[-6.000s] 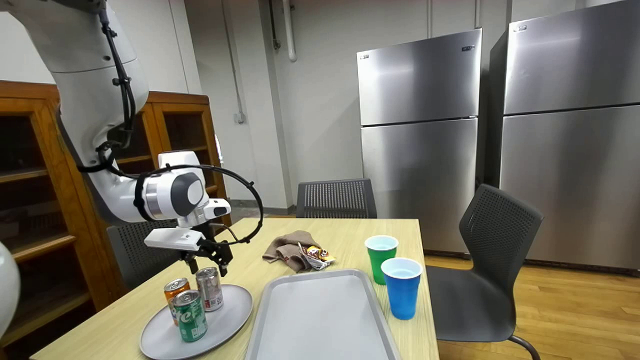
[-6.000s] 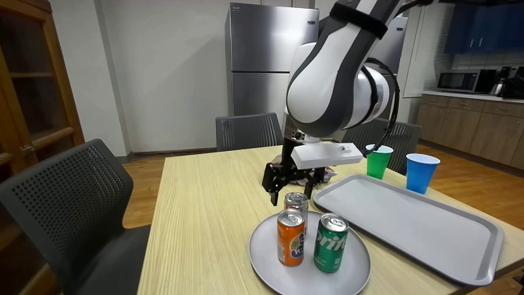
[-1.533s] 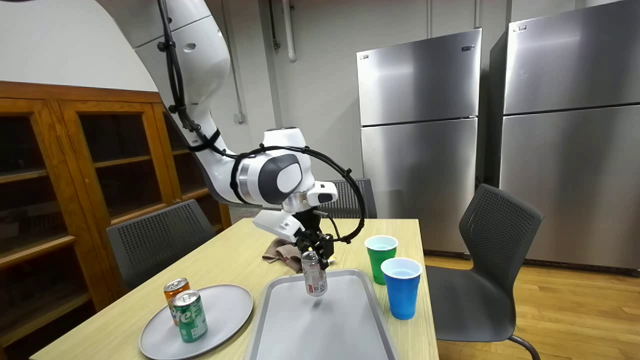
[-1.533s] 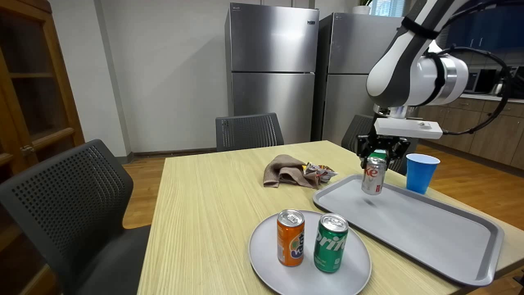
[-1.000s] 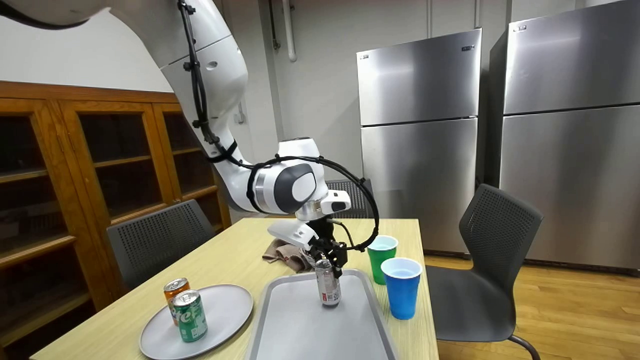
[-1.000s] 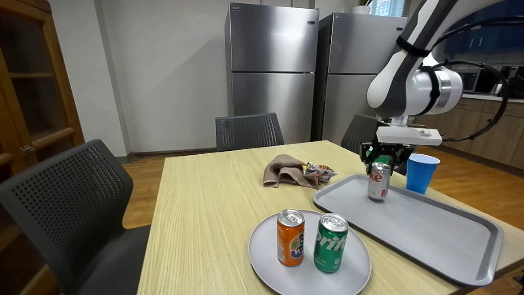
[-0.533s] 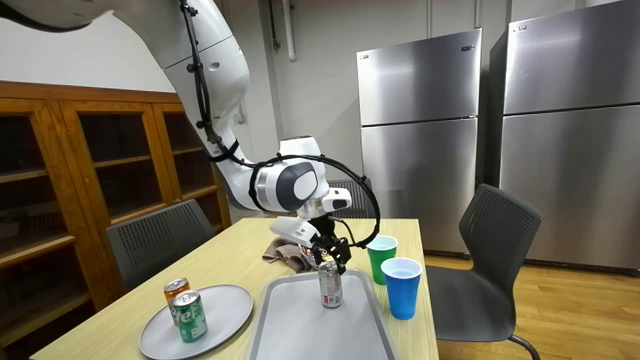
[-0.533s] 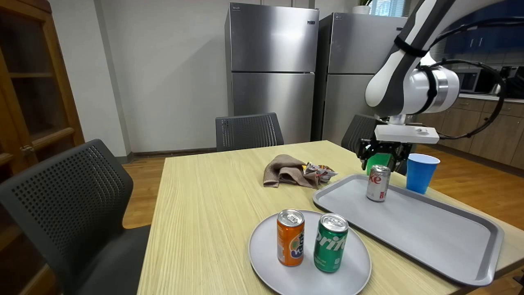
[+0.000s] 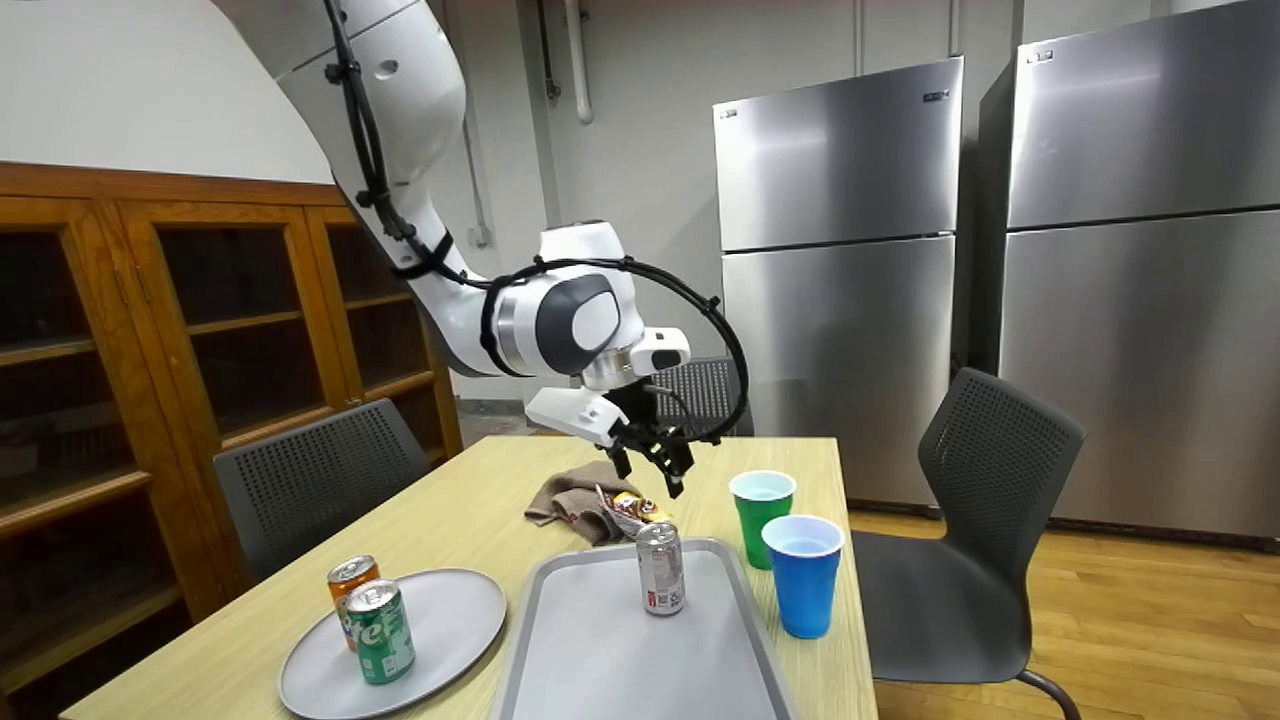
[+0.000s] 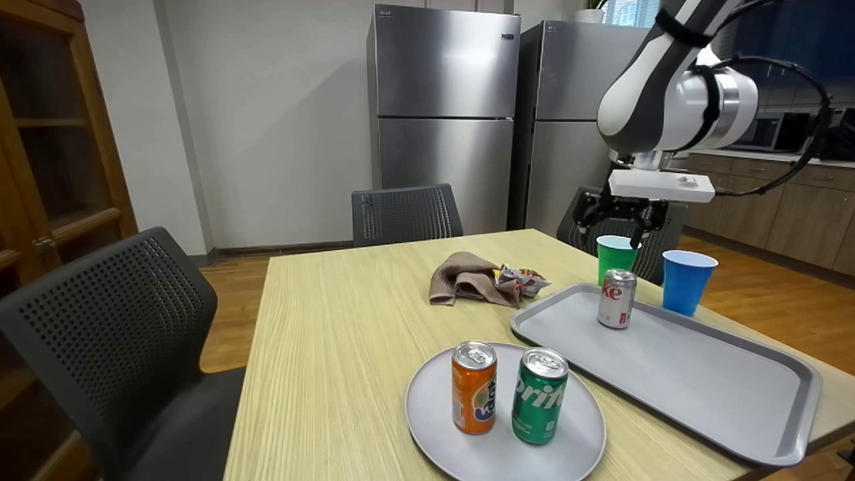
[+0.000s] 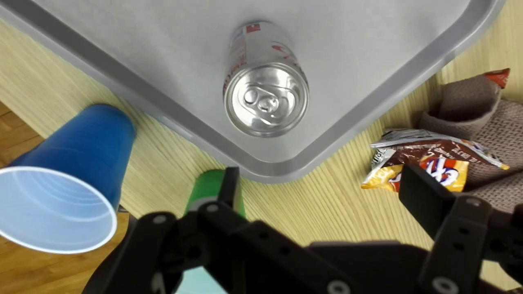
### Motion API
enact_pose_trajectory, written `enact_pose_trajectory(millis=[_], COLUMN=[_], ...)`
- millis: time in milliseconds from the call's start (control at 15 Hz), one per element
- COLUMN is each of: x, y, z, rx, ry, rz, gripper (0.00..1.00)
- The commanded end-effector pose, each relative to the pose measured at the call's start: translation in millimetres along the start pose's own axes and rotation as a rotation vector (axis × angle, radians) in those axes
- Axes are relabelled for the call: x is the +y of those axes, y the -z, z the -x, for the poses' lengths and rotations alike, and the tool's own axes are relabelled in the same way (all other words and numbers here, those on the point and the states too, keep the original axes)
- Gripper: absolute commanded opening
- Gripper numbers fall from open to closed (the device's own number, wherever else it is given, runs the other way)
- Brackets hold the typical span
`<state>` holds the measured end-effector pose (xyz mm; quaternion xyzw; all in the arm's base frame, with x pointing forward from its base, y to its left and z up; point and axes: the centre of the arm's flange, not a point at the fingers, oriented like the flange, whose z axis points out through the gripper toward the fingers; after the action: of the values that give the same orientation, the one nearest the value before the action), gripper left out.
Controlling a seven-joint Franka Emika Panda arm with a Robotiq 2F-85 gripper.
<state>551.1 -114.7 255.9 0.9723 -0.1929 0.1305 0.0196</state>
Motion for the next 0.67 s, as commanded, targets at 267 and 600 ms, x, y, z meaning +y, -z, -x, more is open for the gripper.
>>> enact_pose_trajectory(millis=[267, 600], x=[-34.7, -69.3], y=[59.1, 78.5], z=[37.7, 66.4], rx=[-0.010, -0.008], ry=[0.094, 0.191], rz=[-0.046, -0.074], gripper=[1.00, 1.00])
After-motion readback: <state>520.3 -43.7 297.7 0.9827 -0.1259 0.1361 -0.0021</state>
